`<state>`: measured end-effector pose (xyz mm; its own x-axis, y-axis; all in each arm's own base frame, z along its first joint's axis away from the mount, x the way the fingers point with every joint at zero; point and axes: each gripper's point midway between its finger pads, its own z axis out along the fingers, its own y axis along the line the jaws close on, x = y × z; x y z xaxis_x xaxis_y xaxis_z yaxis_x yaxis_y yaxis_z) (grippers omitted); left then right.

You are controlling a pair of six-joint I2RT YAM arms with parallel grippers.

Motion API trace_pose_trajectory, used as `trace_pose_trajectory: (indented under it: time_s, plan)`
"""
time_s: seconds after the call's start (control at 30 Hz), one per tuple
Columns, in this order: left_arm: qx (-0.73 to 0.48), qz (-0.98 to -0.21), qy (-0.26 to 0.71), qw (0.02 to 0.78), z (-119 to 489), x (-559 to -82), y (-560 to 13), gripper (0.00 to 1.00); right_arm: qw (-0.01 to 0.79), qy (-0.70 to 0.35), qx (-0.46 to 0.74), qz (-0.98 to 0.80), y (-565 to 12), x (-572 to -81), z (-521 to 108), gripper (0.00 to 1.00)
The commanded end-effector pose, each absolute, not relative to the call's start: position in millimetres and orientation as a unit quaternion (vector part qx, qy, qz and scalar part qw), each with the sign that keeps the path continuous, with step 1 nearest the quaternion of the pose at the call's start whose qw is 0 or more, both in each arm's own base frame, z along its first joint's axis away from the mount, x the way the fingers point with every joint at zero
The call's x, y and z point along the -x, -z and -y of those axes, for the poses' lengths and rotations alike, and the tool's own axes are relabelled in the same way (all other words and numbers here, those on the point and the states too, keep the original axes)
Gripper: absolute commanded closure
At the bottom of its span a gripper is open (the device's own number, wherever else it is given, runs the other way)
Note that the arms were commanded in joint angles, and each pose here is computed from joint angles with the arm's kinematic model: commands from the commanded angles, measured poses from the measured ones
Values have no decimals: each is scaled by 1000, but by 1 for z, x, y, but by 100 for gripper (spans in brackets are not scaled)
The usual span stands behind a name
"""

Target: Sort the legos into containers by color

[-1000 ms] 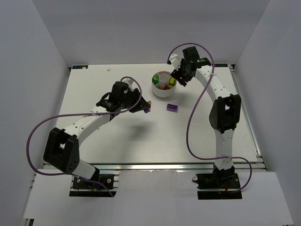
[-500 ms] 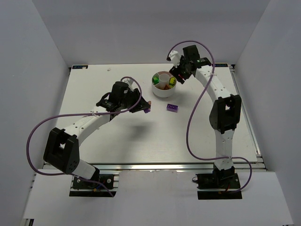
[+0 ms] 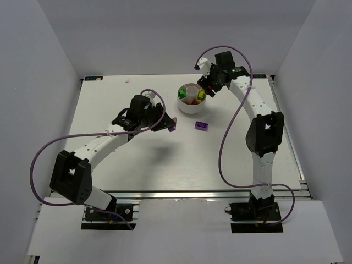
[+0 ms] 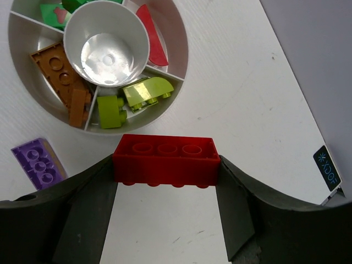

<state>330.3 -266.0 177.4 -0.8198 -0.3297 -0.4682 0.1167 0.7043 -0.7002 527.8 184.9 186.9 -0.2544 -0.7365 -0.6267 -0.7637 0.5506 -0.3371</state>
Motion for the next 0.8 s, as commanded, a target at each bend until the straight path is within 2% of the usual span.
trace_pose_trajectory:
  time_s: [0.0,0.53,0.77]
  plan:
    - [57,-864,388,315,263,-329,-193,96,403,-33,494,-770,-209,-525,-191,100]
    - [57,-865,385,316,260,-326,-192,96,407,-66,474,-778,-207,-522,-201,100]
    - [57,-865,384,318,258,-325,-194,96,435,-59,470,-766,-225,-528,-201,100]
